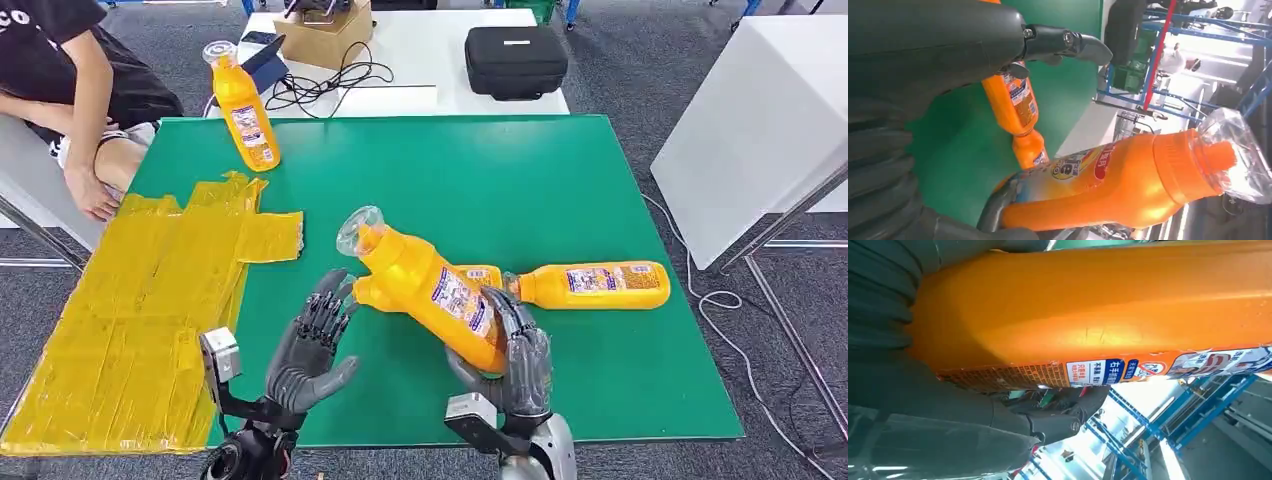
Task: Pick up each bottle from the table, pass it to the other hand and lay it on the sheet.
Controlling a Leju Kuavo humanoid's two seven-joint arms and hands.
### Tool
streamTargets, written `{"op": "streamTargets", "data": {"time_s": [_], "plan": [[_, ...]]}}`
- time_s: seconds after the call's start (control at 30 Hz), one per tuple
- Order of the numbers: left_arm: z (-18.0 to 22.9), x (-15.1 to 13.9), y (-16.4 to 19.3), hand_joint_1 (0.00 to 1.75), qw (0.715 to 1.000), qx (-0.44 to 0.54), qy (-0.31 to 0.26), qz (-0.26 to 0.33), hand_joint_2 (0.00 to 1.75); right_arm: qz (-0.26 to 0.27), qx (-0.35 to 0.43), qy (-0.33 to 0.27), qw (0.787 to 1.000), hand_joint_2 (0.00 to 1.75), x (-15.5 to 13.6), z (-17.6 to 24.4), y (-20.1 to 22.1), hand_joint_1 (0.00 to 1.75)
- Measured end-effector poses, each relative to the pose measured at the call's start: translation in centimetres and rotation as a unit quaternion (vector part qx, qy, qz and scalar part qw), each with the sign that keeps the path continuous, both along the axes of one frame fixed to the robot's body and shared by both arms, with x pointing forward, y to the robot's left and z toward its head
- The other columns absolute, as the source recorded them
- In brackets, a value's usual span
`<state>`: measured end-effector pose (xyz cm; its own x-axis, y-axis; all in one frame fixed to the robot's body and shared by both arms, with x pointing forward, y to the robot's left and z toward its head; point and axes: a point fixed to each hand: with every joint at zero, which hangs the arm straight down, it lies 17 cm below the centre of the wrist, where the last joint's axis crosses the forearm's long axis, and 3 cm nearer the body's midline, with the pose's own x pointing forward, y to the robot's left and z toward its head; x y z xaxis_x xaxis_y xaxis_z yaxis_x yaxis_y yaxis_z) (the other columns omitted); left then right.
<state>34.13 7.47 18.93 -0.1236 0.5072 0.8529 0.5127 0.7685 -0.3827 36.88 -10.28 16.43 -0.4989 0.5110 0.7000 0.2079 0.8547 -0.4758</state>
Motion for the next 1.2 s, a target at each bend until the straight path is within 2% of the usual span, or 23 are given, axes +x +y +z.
{"op": "streamTargets", "data": {"time_s": [0.37,0.83,1.2], "plan": [[0.6,0.0,-0.8,0.0,1.0,-0.006,-0.007,-0.014,1.75,0.075,-0.031,0.006,0.997,1.75,-1.8,-0.9,6.2,1.75],[0.2,0.2,-1.0,0.0,1.0,-0.002,-0.004,-0.016,1.75,0.127,-0.066,0.012,0.99,1.75,-3.4,-2.6,9.9,1.75],[-0.8,0.8,-0.6,0.0,1.0,-0.006,0.012,-0.011,1.75,0.154,-0.085,0.036,0.984,1.75,-3.1,-4.6,11.6,1.75]]}}
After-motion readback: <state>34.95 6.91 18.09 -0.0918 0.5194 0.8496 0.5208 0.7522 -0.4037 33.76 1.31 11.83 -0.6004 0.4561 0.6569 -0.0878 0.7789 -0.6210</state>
